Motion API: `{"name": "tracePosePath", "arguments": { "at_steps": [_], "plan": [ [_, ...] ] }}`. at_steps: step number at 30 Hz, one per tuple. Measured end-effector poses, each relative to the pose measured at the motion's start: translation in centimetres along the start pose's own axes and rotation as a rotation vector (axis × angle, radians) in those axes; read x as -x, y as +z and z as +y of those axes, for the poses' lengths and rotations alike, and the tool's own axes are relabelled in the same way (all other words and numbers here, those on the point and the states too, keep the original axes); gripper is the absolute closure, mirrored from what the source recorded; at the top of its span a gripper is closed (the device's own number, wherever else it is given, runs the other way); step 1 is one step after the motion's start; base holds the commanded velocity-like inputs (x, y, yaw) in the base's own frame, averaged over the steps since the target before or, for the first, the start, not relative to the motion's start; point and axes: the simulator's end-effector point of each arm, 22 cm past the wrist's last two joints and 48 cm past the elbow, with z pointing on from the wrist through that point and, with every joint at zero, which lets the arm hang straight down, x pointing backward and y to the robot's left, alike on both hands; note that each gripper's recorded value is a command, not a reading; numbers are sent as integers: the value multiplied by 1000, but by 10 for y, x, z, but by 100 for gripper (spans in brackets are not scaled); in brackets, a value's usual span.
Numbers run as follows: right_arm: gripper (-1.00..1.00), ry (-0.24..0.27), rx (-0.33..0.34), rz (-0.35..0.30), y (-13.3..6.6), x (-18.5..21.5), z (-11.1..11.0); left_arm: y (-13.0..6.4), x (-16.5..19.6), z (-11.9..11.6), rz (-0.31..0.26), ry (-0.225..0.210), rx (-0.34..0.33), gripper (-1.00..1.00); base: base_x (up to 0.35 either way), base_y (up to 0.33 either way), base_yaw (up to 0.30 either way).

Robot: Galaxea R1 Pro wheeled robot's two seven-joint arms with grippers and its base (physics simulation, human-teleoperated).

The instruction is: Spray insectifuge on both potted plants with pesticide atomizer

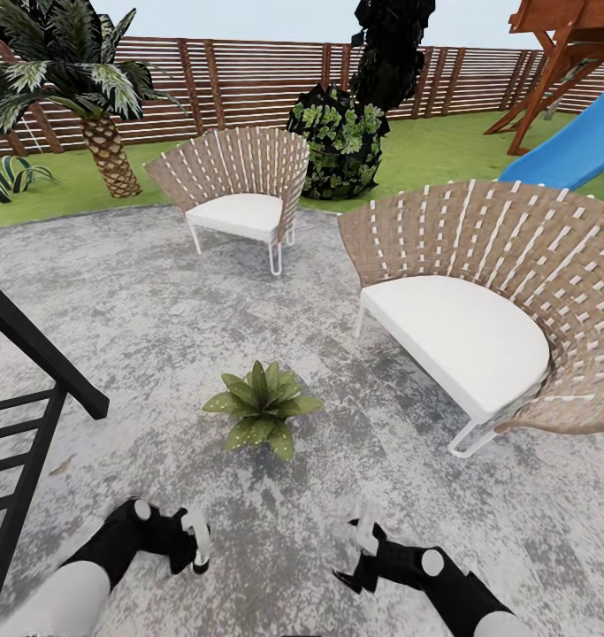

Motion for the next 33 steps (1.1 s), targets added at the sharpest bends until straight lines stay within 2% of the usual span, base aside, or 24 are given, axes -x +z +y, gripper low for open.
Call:
{"name": "tracePosePath", "arguments": {
  "at_steps": [1, 2, 4, 5, 6, 7, 8, 9, 11, 13, 14, 15, 16, 17, 20, 25, 30, 33],
  "plan": [
    [-100, 32, -31, 27, -3, -18, -3, 2, 4, 6, -35, -47, 35, 100, 0, 0, 0],
    [-100, 85, -92, 61, -8, -41, -7, 4, 9, 15, -85, -123, 87, 100, 0, 0, 0],
    [-100, 225, -269, 138, -24, -94, -19, 13, 6, 24, -152, -284, 178, 100, 0, 0, 0],
    [-100, 266, -335, 161, -31, -110, -23, 17, 2, 24, -157, -327, 200, 100, 0, 0, 0],
    [-100, 313, -437, 185, -42, -126, -31, 23, -7, 24, -152, -377, 238, 100, 0, 0, 0],
    [-100, 338, -511, 195, -50, -135, -39, 25, -14, 25, -146, -411, 269, 100, 0, 0, 0],
    [-100, 379, -621, 196, -63, -144, -50, 27, -24, 29, -139, -464, 329, 100, 0, 0, 0],
    [-100, 398, -682, 198, -72, -150, -55, 27, -32, 31, -135, -503, 367, 100, 0, 0, 0],
    [-100, 439, -776, 203, -86, -160, -60, 29, -54, 28, -119, -595, 441, 100, 0, 0, 0],
    [-100, 482, -817, 202, -90, -164, -58, 29, -76, 23, -100, -669, 499, 100, 0, 0, 0],
    [-100, 512, -822, 190, -82, -158, -50, 29, -98, 13, -85, -717, 531, 100, 0, 0, 0],
    [-100, 521, -824, 186, -81, -157, -49, 30, -107, 6, -89, -725, 540, 100, 0, 0, 0],
    [-100, 525, -829, 192, -84, -160, -49, 25, -131, -3, -101, -818, 597, 100, 0, 0, 0],
    [-100, 526, -828, 199, -86, -164, -46, 27, -140, -12, -90, -844, 605, 100, 0, 0, 0],
    [-100, 531, -823, 209, -88, -171, -35, 28, -144, -18, -87, -862, 608, 100, 0, 0, 0],
    [-100, 537, -815, 190, -88, -171, -19, 27, -143, -20, -90, -866, 603, 100, 0, 0, 0],
    [-100, 530, -823, 157, -90, -165, -19, 29, -141, -26, -92, -866, 584, 100, 0, 0, 0],
    [-100, 528, -825, 153, -91, -165, -19, 31, -151, -39, -76, -866, 577, 100, 0, 0, 0]
  ]
}}
